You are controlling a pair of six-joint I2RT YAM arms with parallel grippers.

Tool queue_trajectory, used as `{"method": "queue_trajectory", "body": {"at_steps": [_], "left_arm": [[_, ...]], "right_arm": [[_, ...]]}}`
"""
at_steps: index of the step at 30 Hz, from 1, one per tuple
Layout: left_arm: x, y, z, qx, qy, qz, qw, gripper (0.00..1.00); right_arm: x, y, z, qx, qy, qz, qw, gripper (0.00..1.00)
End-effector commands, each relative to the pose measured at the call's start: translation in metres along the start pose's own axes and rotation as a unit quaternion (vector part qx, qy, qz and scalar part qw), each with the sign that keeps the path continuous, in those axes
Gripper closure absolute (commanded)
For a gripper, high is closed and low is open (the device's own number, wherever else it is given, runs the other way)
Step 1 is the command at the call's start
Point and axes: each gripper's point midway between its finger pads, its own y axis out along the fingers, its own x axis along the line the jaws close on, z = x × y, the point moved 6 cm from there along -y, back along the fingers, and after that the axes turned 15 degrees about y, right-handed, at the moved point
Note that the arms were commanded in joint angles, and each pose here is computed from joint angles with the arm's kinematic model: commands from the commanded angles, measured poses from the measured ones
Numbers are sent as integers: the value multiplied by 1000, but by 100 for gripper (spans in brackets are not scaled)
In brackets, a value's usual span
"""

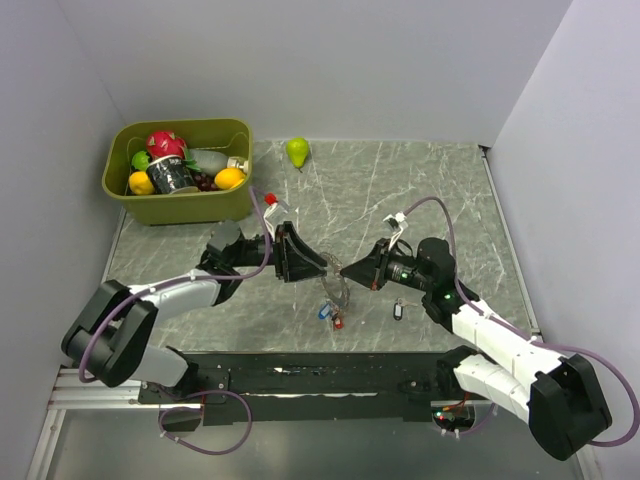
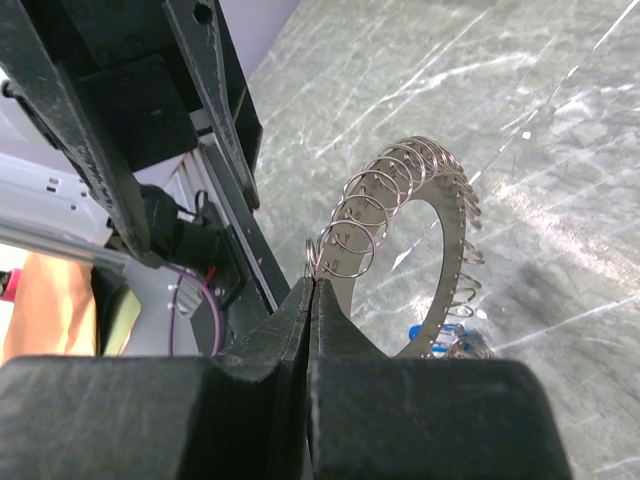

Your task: Put the keys on the keyring

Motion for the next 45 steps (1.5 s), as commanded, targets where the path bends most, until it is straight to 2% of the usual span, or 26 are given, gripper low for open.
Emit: {"method": "queue_trajectory", "body": {"at_steps": [1,6,14,25,28,31,32,33,38,40,41,42,43,44,45], "left_arm": [[0,5,-6,-20,-8,18,1000,52],[5,14,1,-31,-49,34,998,59],[9,28,4,-21,-48,31,998,55],[18,39,7,-12,-48,23,998,59],[20,41,2,-17,-40,21,999,68],[21,43,-3,-20,-33,24,999,81],[21,44,-2,-17,-35,25,999,92],[21,44,-3,-16,-33,27,999,97],[25,44,1,17,-33,3,999,99],[25,44,-3,29,-25,-12,999,99],[28,44,-2,37,-4,-19,999,99],[30,42,6,60,-23,-39,997,99],[30,42,0,63,-11,-44,997,99],[32,41,2,74,6,-51,996,99],[35,40,4,92,-3,-68,993,99]], "right_arm": [[21,-1,-21,-64,-29,-49,996,100],[26,-2,-25,-80,-31,-55,995,100],[28,-6,-28,-95,-38,-52,993,100],[30,-8,-27,-96,-44,-57,993,100],[30,-9,-27,-95,-46,-54,993,100],[30,-9,-26,-97,-45,-54,993,100],[30,-9,-26,-96,-45,-54,993,100],[28,-9,-26,-95,-44,-51,993,100],[26,-8,-26,-93,-35,-43,994,99],[24,-7,-25,-89,-30,-37,995,90],[24,-7,-25,-91,-32,-36,995,74],[23,-7,-25,-90,-33,-35,995,67],[24,-8,-25,-92,-34,-34,995,61],[22,-8,-25,-94,-36,-27,995,49],[23,-9,-26,-96,-39,-25,994,43]]}}
